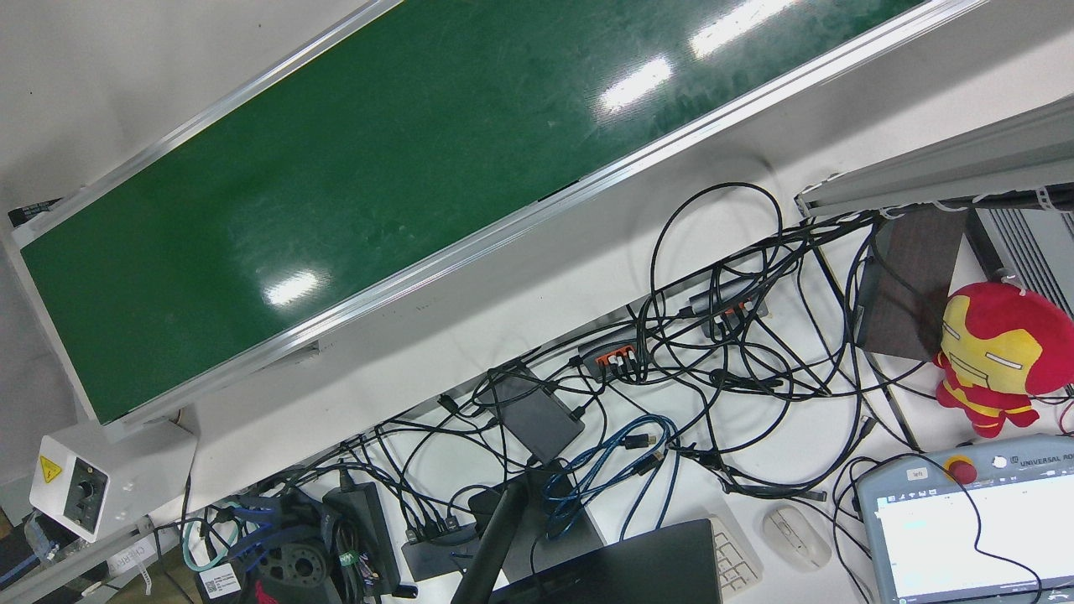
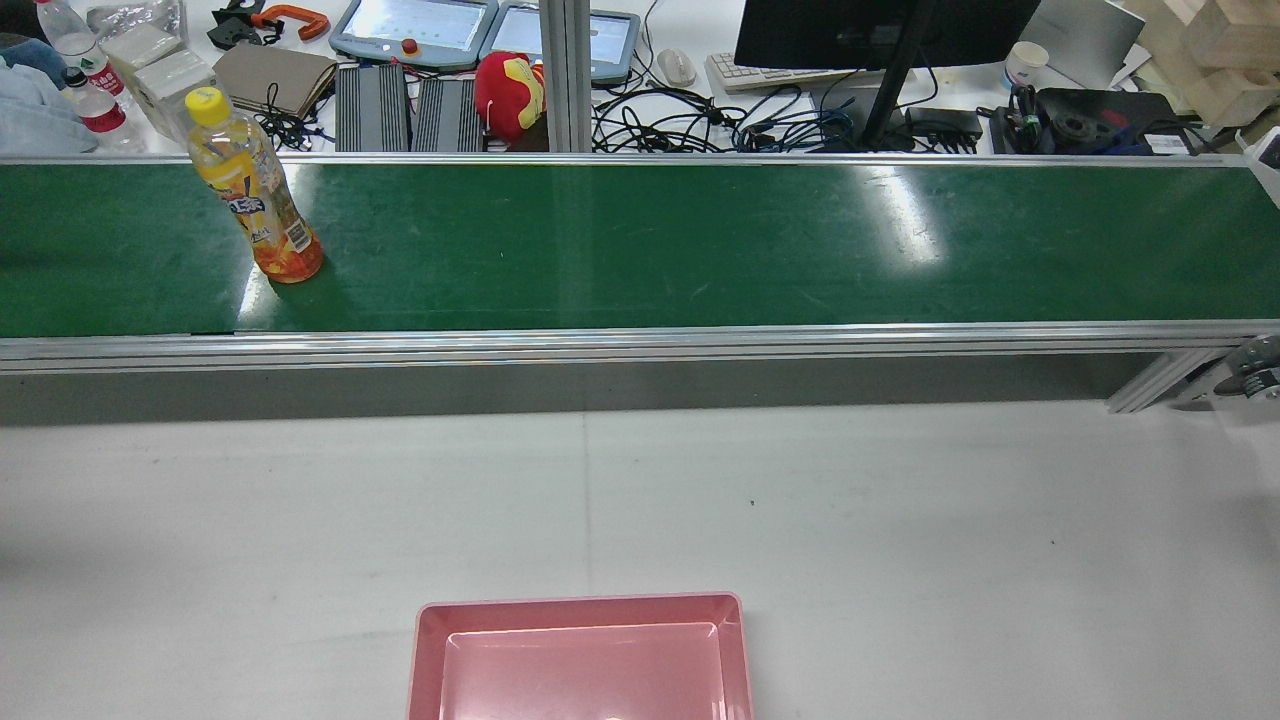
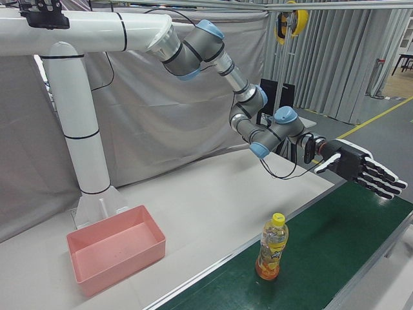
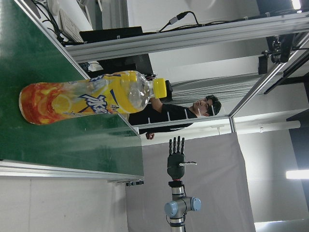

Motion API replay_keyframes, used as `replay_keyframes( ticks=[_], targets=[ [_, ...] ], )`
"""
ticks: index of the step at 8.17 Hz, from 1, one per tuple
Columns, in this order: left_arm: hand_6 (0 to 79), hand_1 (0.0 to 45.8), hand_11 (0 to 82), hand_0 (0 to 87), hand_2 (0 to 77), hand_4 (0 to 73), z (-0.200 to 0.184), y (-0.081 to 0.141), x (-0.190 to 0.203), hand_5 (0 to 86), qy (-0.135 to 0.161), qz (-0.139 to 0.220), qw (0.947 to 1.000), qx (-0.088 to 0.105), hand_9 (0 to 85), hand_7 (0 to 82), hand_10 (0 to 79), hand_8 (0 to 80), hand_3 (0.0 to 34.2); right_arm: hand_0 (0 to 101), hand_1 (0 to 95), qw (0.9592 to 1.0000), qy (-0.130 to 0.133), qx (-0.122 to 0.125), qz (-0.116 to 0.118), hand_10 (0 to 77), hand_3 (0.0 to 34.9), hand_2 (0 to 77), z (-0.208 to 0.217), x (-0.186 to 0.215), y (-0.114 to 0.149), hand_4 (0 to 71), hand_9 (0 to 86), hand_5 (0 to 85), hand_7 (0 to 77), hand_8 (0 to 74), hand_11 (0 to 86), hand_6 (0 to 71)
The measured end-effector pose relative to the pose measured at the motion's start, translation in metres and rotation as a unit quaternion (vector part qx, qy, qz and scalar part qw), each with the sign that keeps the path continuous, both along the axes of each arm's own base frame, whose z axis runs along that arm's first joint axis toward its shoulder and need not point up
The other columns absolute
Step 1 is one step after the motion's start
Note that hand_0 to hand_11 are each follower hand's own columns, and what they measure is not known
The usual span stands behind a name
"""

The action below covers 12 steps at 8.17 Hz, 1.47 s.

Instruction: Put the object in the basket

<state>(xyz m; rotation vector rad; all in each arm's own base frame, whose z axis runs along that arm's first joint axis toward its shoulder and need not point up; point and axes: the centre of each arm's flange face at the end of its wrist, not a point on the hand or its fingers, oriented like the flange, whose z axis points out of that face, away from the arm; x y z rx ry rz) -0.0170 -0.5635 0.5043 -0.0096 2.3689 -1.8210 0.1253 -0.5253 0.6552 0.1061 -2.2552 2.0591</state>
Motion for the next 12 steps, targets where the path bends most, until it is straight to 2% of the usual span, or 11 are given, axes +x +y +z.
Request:
replay_keyframes(
  ticks=[1,3,4,5,8,9,12],
  targets=[
    [0.5,21.8,0.5,79.9,0.0,9.3,-0.008,0.001,0.016,9.8,-0.005,0.013,0.9999,0.000,1.1,0.5,0.0,0.5,0.4,0,0.0,1.0000,0.000,0.000,0.000,0.0,0.2,0.5,0.000,0.000,0.000,0.0,0.0,0.0,0.5,0.0,0.0,0.0],
    [0.5,21.8,1.1,79.9,0.0,8.7,-0.023,-0.001,0.064,9.8,-0.004,0.051,0.9987,0.008,0.0,0.5,0.0,0.5,0.4,0,0.0,1.0000,0.000,0.000,0.000,0.0,0.3,0.5,0.000,0.000,0.000,0.0,0.0,0.0,0.5,0.0,0.0,0.0],
    [0.5,18.0,1.6,79.9,0.0,7.1,-0.031,-0.004,0.083,9.3,-0.006,0.064,0.9978,0.012,1.1,0.5,0.0,0.5,0.4,0,0.0,1.0000,0.000,0.000,0.000,0.0,0.3,0.5,0.000,0.000,0.000,0.0,0.0,0.0,0.5,0.0,0.0,0.0],
    [0.5,12.0,2.2,79.9,0.0,6.0,-0.037,-0.005,0.098,5.4,-0.011,0.069,0.9974,0.016,1.1,0.5,0.0,0.5,0.5,0,0.0,1.0000,0.000,0.000,0.000,0.0,0.2,0.5,0.000,0.000,0.000,0.0,0.0,0.0,0.5,0.0,0.0,0.0],
    [0.5,13.6,2.2,79.9,0.0,5.5,-0.038,0.005,0.161,7.6,-0.008,0.070,0.9975,0.005,1.1,0.5,0.0,1.6,0.5,0,0.0,1.0000,0.000,0.000,0.000,0.0,0.2,0.5,0.000,0.000,0.000,0.0,0.0,0.0,0.5,0.0,0.0,0.0],
    [0.5,10.4,2.2,79.9,0.0,6.0,-0.038,0.007,0.171,7.6,-0.012,0.069,0.9976,0.003,0.5,0.5,0.0,1.6,0.4,0,0.0,1.0000,0.000,0.000,0.000,0.0,0.2,0.5,0.000,0.000,0.000,0.0,0.0,0.0,0.5,0.0,0.0,0.0],
    [0.5,11.4,2.2,80.1,0.0,7.1,-0.059,0.002,0.194,8.7,-0.022,0.072,0.9971,0.008,0.5,0.5,0.0,1.6,0.4,0,0.0,1.0000,0.000,0.000,0.000,0.0,0.2,0.0,0.000,0.000,0.000,0.0,0.0,0.0,0.5,0.0,0.0,0.0]
  ],
)
